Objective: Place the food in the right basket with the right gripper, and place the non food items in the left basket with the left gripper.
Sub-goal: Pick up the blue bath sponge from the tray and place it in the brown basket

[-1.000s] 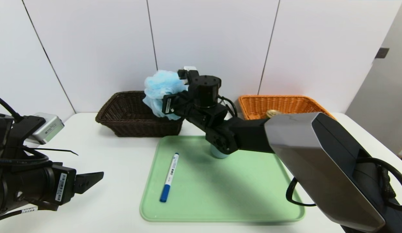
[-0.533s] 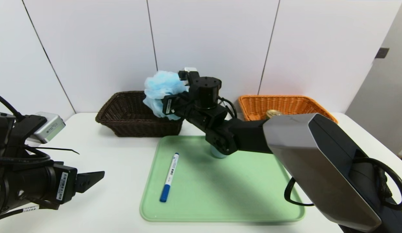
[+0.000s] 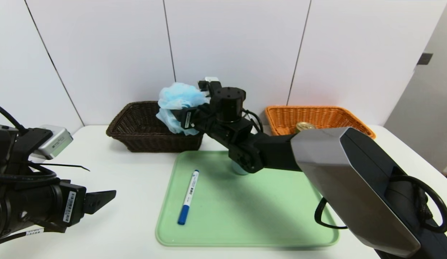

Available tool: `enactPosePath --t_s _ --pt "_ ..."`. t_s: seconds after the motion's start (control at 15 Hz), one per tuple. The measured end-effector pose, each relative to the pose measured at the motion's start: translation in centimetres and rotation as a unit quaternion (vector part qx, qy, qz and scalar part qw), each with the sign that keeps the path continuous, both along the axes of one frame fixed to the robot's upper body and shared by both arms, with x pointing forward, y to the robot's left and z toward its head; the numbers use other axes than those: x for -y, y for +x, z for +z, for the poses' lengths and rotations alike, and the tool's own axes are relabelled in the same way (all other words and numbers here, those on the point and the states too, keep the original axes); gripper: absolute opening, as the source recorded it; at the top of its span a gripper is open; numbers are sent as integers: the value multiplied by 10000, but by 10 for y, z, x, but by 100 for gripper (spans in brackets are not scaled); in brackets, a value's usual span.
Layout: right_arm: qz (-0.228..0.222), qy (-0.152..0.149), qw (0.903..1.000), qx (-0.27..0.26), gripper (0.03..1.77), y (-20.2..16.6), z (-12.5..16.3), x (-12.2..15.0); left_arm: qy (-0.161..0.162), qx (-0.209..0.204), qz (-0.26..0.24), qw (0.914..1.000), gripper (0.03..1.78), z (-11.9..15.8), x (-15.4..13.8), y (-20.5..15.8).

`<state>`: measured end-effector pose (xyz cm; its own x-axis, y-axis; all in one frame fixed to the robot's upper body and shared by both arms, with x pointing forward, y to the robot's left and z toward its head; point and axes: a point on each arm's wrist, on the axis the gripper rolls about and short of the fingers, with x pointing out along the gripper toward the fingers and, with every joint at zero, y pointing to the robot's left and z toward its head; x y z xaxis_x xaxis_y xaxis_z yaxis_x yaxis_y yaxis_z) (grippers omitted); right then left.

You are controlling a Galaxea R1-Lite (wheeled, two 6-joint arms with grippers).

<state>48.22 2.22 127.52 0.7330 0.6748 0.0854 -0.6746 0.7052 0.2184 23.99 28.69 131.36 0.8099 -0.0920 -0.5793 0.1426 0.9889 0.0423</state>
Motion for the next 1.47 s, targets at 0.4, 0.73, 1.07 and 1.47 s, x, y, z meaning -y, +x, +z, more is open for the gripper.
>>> enactPosePath --t_s 0.4,0.73,1.07,1.47 --pt "18 -19 10000 43 157 -2 3 0 0 1 -8 10000 169 0 0 1" --pt "48 -21 9999 89 163 -4 6 -2 16 12 -35 10000 169 1 1 3" --pt "34 -43 9999 89 167 -5 9 -1 29 11 -53 10000 169 1 1 3" --pt "-8 -64 9999 81 168 -6 12 1 35 1 -69 10000 169 1 2 4"
